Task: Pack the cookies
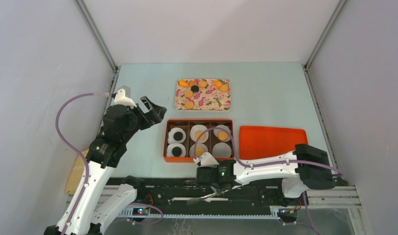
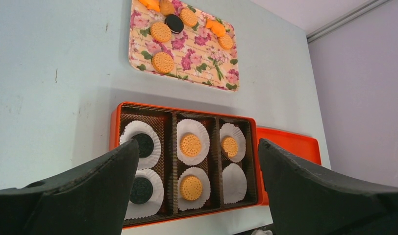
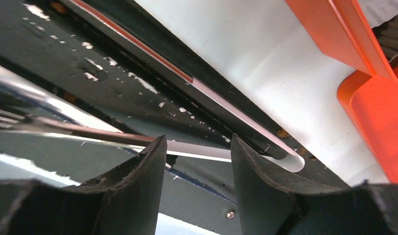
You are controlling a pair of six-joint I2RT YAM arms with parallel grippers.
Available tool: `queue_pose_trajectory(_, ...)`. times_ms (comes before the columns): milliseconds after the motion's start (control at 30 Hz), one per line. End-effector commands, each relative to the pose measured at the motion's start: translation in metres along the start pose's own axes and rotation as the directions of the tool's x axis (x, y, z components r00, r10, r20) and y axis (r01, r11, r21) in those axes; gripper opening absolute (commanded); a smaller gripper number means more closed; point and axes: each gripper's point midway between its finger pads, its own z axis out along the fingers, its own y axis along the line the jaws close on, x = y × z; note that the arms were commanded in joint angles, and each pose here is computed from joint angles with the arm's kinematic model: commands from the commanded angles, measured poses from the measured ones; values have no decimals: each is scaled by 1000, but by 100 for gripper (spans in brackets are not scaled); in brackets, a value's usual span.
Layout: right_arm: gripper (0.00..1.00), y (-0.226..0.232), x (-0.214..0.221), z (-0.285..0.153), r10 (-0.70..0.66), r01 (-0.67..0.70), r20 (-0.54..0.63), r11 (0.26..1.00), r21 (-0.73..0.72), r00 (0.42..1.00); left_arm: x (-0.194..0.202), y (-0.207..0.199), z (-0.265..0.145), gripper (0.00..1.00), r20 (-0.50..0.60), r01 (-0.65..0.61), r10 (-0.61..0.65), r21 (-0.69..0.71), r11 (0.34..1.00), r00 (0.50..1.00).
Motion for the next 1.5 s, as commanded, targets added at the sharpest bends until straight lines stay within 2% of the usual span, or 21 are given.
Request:
queue_pose_trajectory(0,58,-5,-16,1,21,-23,47,998,57,999,9,6,-1,95,-6,-7,7,-9,1000,1000)
queue_pose_trajectory(133,59,-29,-44,-20,118,-146,182,979,143,976,-1,4,-4,94,29,-12,13,-16,1000,999)
queue_pose_trajectory(300,59,-58,-67,-56,262,-332,368,932,141,892,-19,-12,0,94,54,-39,39,1,999,998)
queue_pose_trajectory(533,59,-100,-76,-103,368,-469,493,878,94,788,-27,-28,19,94,40,-52,52,-2,999,998)
queue_pose_trajectory(667,60,-120,-65,-118,424,-525,519,849,56,742,-29,-47,29,93,21,-82,81,25,996,996)
queue_pose_trajectory(900,62,-136,-43,-116,428,-542,493,833,111,758,-27,-56,32,93,14,-117,116,35,993,993)
queue_pose_trajectory(1033,67,-131,-52,-111,411,-502,470,861,80,781,-24,-47,27,93,31,-110,109,21,994,994)
queue_pose_trajectory(1133,76,-110,-54,-93,334,-387,414,921,49,847,-15,-39,24,93,19,-102,101,13,995,995)
queue_pose_trajectory(1300,76,-65,-58,-64,169,-176,299,984,-3,939,4,-16,18,93,11,-87,87,-33,996,996)
queue_pose_trajectory(1467,75,-18,-52,-31,51,-42,203,998,-51,978,11,1,10,94,8,-99,100,-84,992,995)
